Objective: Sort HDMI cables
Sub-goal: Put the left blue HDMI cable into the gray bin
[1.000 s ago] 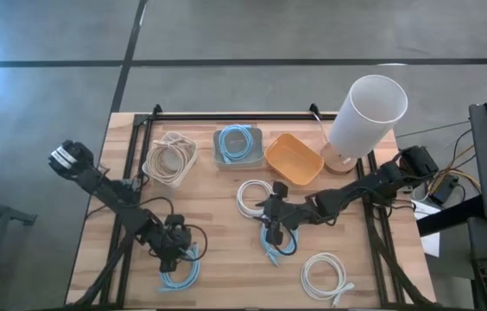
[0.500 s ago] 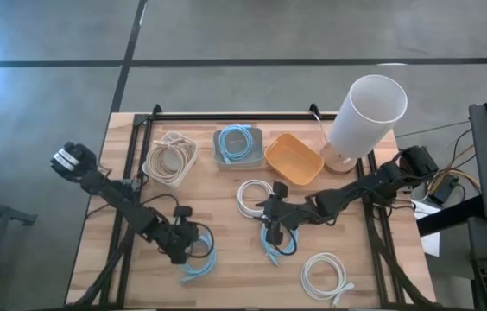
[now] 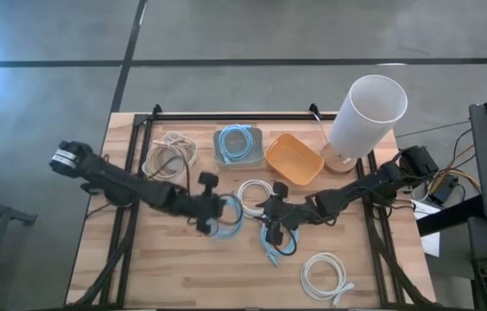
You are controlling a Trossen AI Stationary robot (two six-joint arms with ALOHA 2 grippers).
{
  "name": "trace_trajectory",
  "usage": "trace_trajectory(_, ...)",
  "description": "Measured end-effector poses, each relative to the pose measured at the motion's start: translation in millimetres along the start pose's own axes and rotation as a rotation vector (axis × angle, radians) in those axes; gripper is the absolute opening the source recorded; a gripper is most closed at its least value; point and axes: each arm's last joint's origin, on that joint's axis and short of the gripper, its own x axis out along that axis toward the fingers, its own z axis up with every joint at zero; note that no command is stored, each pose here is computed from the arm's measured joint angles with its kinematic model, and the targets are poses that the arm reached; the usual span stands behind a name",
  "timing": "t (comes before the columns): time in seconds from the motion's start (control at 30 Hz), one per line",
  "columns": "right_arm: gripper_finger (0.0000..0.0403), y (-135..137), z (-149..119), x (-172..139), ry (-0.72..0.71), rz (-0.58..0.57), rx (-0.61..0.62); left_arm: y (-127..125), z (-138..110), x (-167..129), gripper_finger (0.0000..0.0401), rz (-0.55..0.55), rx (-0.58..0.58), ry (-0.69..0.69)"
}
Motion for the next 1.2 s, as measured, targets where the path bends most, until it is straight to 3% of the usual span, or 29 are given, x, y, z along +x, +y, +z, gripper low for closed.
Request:
trace_trajectory(0.13, 0.0157, 0.2, -0.1, 0.0, 0.001, 0.003, 0.031, 37.3, 15.9, -1.6, 0.0006, 0.134, 0.125, 0.027)
trace_trajectory(0.27, 0.0151, 0.0, 0.0, 0.0, 0.001, 0.002, 0.039, 78.0, 26.6, -3.9, 0.0007, 0.272, 0.168, 0.055)
trace_trajectory(0.33, 0.0147, 0.0, 0.0, 0.0, 0.001, 0.002, 0.041, 95.3, 24.5, -2.1, 0.0008, 0.298, 0.209, 0.09)
trace_trajectory(0.43, 0.0143, 0.2, 0.0, 0.0, 0.001, 0.003, 0.041, 115.8, 15.2, 2.7, 0.0007, 0.315, 0.391, 0.177)
trace_trajectory(0.5, 0.0139, 0.0, 0.0, 0.0, 0.001, 0.002, 0.041, 129.4, 9.5, 6.6, 0.0006, 0.34, 0.45, 0.214)
trace_trajectory(0.7, 0.0132, 0.0, -0.1, 0.0, 0.001, 0.002, 0.041, 162.4, 5.3, 10.0, 0.0007, 0.462, 0.363, 0.178)
trace_trajectory(0.93, 0.0137, 0.0, -0.1, 0.0, 0.001, 0.002, 0.038, 173.8, 10.9, 9.3, 0.0007, 0.491, 0.323, 0.089)
trace_trajectory(1.2, 0.0127, -0.1, -0.5, 0.1, 0.001, 0.002, 0.04, 180.4, -9.4, 41.6, 0.0007, 0.478, 0.326, 0.189)
